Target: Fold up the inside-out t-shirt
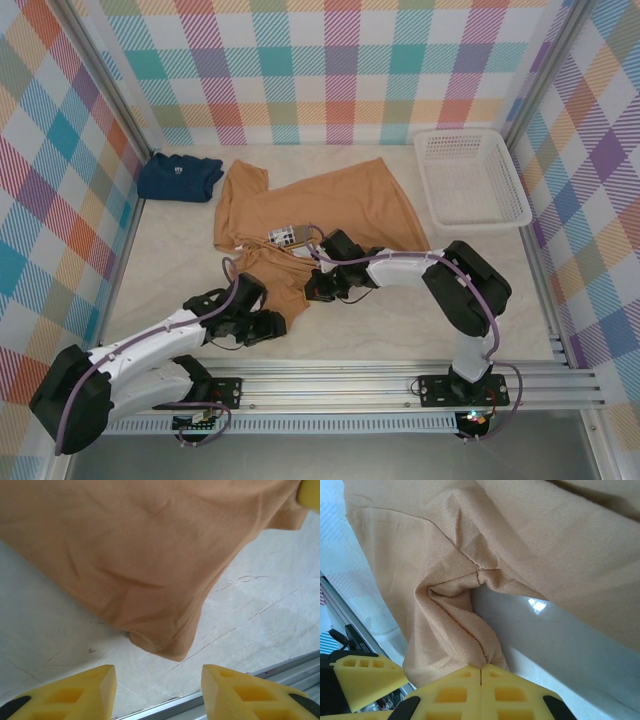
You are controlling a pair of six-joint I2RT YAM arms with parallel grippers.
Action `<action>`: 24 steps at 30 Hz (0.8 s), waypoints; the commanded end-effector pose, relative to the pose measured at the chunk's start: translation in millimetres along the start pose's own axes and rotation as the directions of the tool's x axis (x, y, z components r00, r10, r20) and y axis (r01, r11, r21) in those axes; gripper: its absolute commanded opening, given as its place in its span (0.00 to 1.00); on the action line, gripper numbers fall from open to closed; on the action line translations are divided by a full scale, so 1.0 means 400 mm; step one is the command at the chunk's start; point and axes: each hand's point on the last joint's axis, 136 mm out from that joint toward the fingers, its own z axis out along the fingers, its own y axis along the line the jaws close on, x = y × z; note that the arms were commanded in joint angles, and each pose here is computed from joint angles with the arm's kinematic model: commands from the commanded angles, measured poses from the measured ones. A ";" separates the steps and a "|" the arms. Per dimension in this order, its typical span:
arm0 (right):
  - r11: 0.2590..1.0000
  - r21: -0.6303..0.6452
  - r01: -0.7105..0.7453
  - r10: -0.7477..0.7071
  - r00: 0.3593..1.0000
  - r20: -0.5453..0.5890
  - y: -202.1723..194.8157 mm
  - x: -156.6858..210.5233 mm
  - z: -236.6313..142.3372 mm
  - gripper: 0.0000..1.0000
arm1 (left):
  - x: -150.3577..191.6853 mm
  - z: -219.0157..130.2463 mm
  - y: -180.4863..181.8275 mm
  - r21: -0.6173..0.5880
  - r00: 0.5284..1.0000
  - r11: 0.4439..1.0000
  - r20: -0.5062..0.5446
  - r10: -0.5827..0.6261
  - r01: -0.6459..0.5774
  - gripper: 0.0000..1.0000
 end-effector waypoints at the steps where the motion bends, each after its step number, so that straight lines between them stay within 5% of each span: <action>1: 1.000 -0.017 0.016 -0.016 1.000 0.009 0.006 0.001 -0.012 0.00 | -0.017 0.015 -0.011 0.004 0.999 1.000 0.033 -0.028 0.028 0.51; 11: 1.000 -0.026 0.014 -0.014 1.000 0.016 0.002 0.003 -0.011 0.00 | -0.046 0.052 0.023 -0.131 0.998 0.991 0.055 -0.010 0.017 0.36; 24: 0.999 -0.014 0.045 -0.044 0.999 0.021 0.002 -0.001 -0.012 0.00 | -0.096 0.037 0.028 -0.198 0.987 0.979 0.141 0.072 -0.043 0.02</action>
